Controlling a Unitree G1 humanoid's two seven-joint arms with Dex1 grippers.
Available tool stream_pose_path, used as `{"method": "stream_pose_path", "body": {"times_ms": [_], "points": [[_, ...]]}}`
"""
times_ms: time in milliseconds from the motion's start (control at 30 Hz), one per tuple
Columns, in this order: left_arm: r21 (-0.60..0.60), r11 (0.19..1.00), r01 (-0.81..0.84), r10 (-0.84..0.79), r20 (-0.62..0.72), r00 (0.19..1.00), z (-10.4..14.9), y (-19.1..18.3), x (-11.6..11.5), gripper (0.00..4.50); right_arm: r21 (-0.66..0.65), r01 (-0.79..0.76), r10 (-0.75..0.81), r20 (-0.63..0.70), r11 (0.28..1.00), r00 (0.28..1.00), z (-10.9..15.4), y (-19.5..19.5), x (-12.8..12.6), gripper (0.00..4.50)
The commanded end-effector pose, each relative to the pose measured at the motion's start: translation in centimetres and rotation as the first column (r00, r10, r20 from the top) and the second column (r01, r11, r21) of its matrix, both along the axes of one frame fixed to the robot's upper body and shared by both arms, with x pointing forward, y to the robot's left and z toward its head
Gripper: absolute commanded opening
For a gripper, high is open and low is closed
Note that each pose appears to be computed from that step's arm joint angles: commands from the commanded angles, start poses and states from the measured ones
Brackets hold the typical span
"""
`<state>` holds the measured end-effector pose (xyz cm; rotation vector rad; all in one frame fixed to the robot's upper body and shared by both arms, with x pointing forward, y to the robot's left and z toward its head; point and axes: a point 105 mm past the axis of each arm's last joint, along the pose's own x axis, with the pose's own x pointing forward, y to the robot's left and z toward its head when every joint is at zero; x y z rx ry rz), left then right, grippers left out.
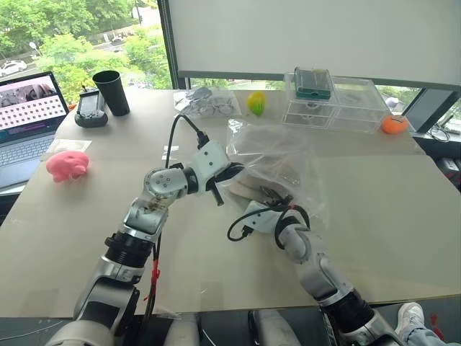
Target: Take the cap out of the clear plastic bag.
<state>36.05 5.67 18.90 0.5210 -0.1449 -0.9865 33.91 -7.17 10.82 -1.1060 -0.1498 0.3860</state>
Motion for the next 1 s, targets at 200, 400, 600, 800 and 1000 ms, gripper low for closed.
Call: {"method": "stream_pose_path", "body": {"times_ms": [200,400,600,800,1000], "points": [[-0.013,1.0,-0.009,0.01,0.052,0.999,1.4,0.1,0.1,0.0,0.076,0.017,-0.019,0.035,0.997,0.999,1.9,-0.3,0.1,0.48],[-0.005,1.0,-0.007,0.007,0.048,0.999,1.2,0.1,0.0,0.0,0.184,-0.066,0.059,0.044,0.981,0.997,4.4,0.8,-0.9,0.48],[0.003,1.0,-0.007,0.006,0.045,0.999,1.2,0.2,0.1,0.0,0.281,-0.162,0.162,0.023,0.946,0.986,6.5,1.8,-2.9,0.48],[0.013,1.0,-0.01,0.01,0.043,0.999,1.1,0.4,0.3,0.0,0.346,-0.184,0.198,-0.003,0.92,0.98,7.2,1.9,-3.9,0.48],[0.016,1.0,-0.013,0.012,0.04,0.999,0.9,0.6,0.4,0.0,0.293,-0.158,0.178,-0.042,0.943,0.983,5.7,1.5,-3.8,0.01]]}}
